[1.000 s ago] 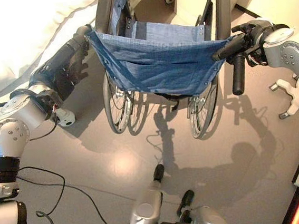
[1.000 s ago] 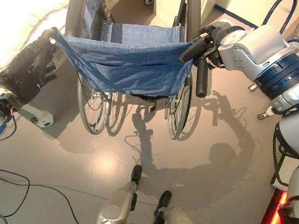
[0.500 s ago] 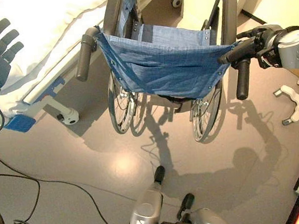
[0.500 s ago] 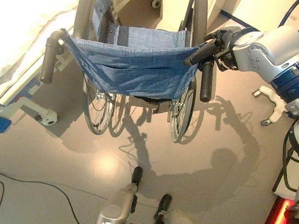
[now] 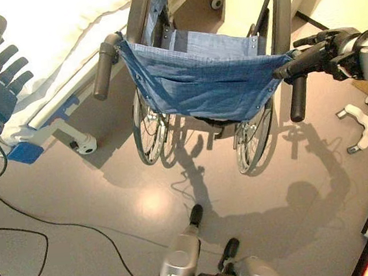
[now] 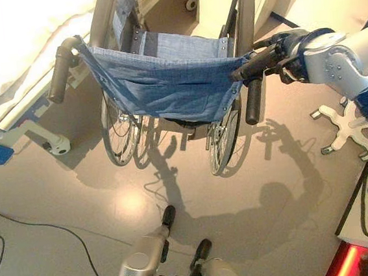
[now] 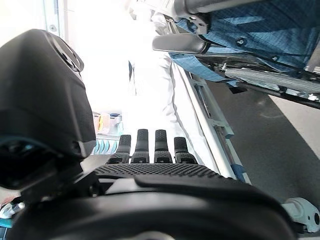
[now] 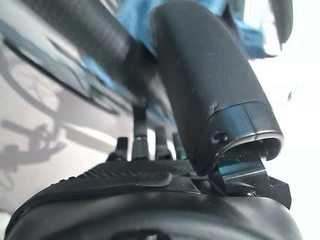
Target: Push the wheelchair next to the bed
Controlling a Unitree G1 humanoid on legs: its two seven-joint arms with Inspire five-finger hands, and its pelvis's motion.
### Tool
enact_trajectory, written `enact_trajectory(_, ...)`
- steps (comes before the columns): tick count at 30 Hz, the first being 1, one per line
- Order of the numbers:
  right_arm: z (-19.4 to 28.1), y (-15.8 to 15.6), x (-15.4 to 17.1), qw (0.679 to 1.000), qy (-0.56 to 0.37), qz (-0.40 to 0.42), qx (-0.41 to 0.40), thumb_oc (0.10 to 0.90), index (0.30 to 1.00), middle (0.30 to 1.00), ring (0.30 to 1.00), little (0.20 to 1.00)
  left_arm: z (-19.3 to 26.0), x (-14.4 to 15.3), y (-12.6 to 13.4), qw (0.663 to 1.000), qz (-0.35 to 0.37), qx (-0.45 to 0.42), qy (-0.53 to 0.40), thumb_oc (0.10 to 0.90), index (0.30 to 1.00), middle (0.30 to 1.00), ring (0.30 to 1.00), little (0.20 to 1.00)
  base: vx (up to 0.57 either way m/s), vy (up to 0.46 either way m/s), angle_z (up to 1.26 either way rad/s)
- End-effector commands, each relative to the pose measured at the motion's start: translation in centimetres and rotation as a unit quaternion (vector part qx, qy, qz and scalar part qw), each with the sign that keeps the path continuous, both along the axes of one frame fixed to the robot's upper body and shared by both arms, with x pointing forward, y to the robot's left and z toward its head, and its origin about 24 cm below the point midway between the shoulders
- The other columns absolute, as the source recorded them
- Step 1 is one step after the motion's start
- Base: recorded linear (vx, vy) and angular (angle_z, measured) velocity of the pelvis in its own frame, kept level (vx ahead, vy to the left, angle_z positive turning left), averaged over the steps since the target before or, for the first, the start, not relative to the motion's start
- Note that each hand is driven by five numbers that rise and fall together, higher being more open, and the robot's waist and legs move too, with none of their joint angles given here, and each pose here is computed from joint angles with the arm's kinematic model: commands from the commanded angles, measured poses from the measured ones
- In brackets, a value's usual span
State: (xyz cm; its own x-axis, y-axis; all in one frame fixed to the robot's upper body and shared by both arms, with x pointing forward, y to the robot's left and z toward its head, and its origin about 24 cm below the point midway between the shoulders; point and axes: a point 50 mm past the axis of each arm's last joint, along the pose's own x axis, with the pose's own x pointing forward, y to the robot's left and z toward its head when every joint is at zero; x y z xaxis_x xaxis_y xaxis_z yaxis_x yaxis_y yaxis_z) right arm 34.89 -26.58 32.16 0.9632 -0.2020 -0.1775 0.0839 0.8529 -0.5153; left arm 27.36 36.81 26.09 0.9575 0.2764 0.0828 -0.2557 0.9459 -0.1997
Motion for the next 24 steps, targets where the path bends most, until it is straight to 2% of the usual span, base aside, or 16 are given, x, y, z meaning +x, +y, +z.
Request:
enact_trajectory(1,10.9,-6.8,-6.2,0.943,-0.22,-0.177,-0.178,0.8,0.9,0.9,0.9,0.9,0.0,-1.8,1.7,0.999,0.029,0.021,-0.022,0.8,0.9,0.9,0.9,0.9,0.0,0.0,0.0)
enact_trajectory(4,12.2,-6.4,-6.7,0.935,-0.224,-0.181,-0.206,0.8,0.9,0.9,0.9,0.9,-0.6,-1.9,1.4,0.999,0.025,0.02,-0.016,0.8,0.9,0.9,0.9,0.9,0.0,0.0,0.0)
enact_trajectory(6,13.8,-6.3,-7.5,0.912,-0.243,-0.206,-0.259,0.8,0.9,0.9,0.9,0.9,-1.1,-2.0,1.4,0.999,0.024,0.017,-0.014,0.8,0.9,0.9,0.9,0.9,0.0,0.0,0.0)
enact_trajectory(8,14.5,-6.1,-7.9,0.908,-0.249,-0.21,-0.265,0.8,0.9,0.9,0.9,0.9,-1.2,-2.1,1.4,0.999,0.025,0.016,-0.013,0.8,0.9,0.9,0.9,0.9,0.01,0.012,-0.05)
enact_trajectory(9,15.4,-6.0,-8.6,0.893,-0.256,-0.227,-0.291,0.8,0.9,0.9,0.9,0.9,-1.3,-2.1,1.3,0.999,0.025,0.016,-0.012,0.8,0.9,0.9,0.9,0.9,0.01,0.009,-0.06)
enact_trajectory(12,17.0,-5.9,-9.7,0.877,-0.271,-0.244,-0.314,0.8,0.9,0.9,0.9,0.9,-1.7,-2.3,1.3,1.0,0.026,0.012,-0.01,0.8,0.9,0.9,0.9,0.9,0.02,0.02,-0.11)
enact_trajectory(21,15.2,-6.5,-9.5,0.91,-0.232,-0.214,-0.267,0.8,0.9,0.9,0.9,0.9,-2.7,-3.0,1.7,1.0,0.03,-0.007,-0.007,0.8,0.9,0.9,0.9,0.9,0.0,0.029,-0.06)
enact_trajectory(24,13.2,-8.0,-9.4,0.919,-0.215,-0.218,-0.247,0.8,0.9,0.9,0.9,0.9,-4.7,-3.4,2.1,0.999,0.04,-0.019,0.016,0.8,0.9,0.9,0.9,0.9,-0.02,0.012,-0.04)
